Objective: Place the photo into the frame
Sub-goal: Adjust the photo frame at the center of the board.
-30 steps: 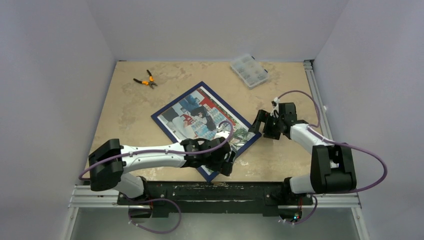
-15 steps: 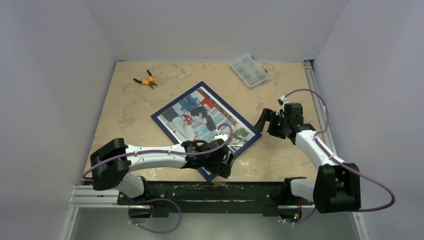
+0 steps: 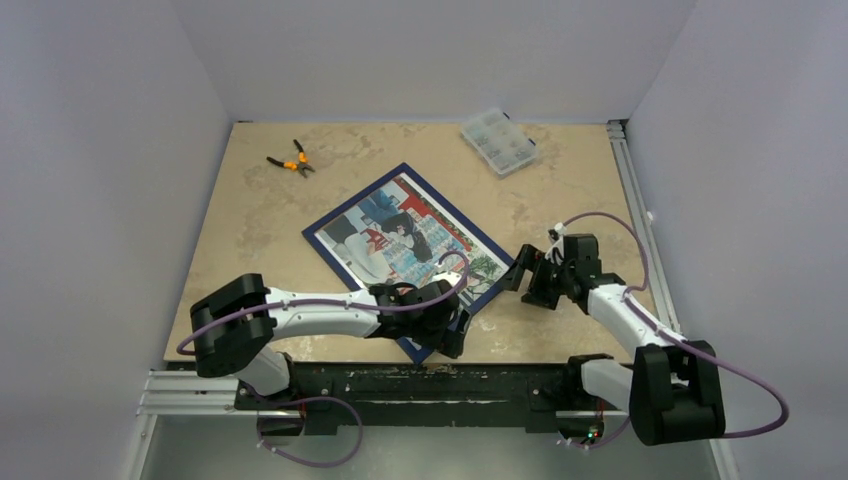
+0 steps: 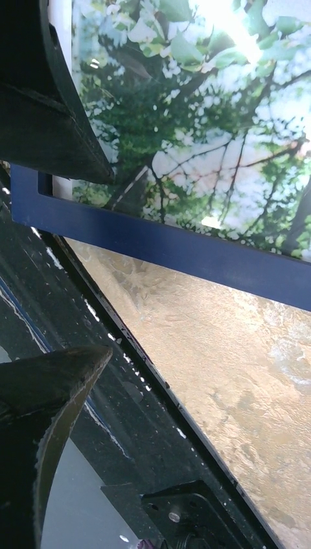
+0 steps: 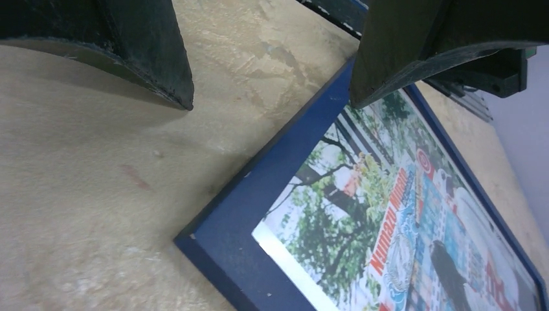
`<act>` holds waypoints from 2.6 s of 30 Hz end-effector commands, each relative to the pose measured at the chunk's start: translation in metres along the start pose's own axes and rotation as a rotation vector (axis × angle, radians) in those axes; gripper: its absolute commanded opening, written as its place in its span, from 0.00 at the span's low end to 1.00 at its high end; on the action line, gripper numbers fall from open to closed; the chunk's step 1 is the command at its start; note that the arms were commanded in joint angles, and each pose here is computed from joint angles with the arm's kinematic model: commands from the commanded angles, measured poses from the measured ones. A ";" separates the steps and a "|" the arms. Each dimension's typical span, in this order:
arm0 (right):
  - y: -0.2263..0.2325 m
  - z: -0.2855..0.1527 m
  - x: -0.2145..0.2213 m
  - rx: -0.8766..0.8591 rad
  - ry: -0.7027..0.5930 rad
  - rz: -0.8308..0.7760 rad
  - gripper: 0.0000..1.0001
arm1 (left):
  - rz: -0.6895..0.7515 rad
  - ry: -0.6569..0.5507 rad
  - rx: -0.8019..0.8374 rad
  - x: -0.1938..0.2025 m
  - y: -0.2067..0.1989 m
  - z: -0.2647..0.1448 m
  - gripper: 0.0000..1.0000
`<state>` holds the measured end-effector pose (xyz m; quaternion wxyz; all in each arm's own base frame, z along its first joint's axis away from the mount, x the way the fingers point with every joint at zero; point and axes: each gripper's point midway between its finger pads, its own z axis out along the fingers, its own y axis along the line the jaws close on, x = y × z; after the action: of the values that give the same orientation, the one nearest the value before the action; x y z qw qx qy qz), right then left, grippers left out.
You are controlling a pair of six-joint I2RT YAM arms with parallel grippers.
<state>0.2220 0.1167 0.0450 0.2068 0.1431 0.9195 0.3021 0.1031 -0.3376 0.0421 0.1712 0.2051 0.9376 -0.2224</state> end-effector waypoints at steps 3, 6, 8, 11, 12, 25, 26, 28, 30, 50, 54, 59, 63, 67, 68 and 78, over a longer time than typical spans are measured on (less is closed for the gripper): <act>0.020 0.018 0.004 -0.060 0.008 0.012 0.88 | -0.007 0.006 0.097 -0.003 -0.026 0.001 0.90; 0.030 0.030 0.001 -0.064 0.017 -0.005 0.88 | 0.011 0.011 0.135 -0.004 -0.042 0.001 0.89; 0.035 0.037 -0.004 -0.065 0.016 -0.009 0.88 | 0.035 0.026 0.157 -0.005 -0.054 0.003 0.89; 0.041 0.043 -0.023 -0.049 -0.008 -0.030 0.88 | 0.052 0.027 0.208 -0.013 -0.078 0.006 0.89; 0.043 0.045 -0.030 -0.046 -0.019 -0.040 0.88 | 0.060 0.028 0.234 -0.015 -0.088 0.008 0.88; 0.048 0.039 -0.070 0.070 -0.038 -0.213 0.92 | 0.009 -0.131 0.357 -0.078 -0.104 -0.014 0.94; 0.043 0.035 -0.066 0.087 -0.036 -0.218 0.91 | -0.004 -0.157 0.371 -0.084 -0.098 -0.022 0.94; 0.035 0.029 -0.056 0.111 -0.025 -0.222 0.92 | -0.034 -0.205 0.395 -0.094 -0.085 -0.041 0.95; 0.028 0.023 -0.046 0.128 -0.011 -0.224 0.91 | -0.068 -0.258 0.398 -0.104 -0.066 -0.061 0.95; 0.025 0.032 0.029 0.247 0.109 -0.365 0.61 | -0.497 -0.531 -0.168 -0.055 0.187 -0.172 0.97; 0.017 0.037 0.025 0.306 0.096 -0.383 0.43 | -0.491 -0.528 -0.238 -0.051 0.195 -0.182 0.97; 0.020 0.034 0.009 0.351 0.052 -0.410 0.12 | -0.489 -0.503 -0.317 -0.045 0.206 -0.186 0.97; 0.018 0.024 -0.016 0.437 -0.015 -0.459 0.00 | -0.504 -0.462 -0.380 -0.037 0.217 -0.182 0.98; 0.018 0.013 -0.048 0.520 -0.091 -0.508 0.00 | -0.528 -0.401 -0.417 -0.030 0.224 -0.171 0.98; 0.019 0.012 -0.057 0.527 -0.110 -0.511 0.00 | -0.535 -0.385 -0.419 -0.029 0.225 -0.167 0.98; 0.032 0.007 -0.106 0.396 -0.129 -0.388 0.74 | -0.667 -0.230 -0.418 -0.017 0.239 -0.123 0.99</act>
<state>0.3155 0.0929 0.0738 0.2745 0.0407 0.9603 0.0286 0.1901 -0.0834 0.0803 0.2437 -0.1481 0.9555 -0.0756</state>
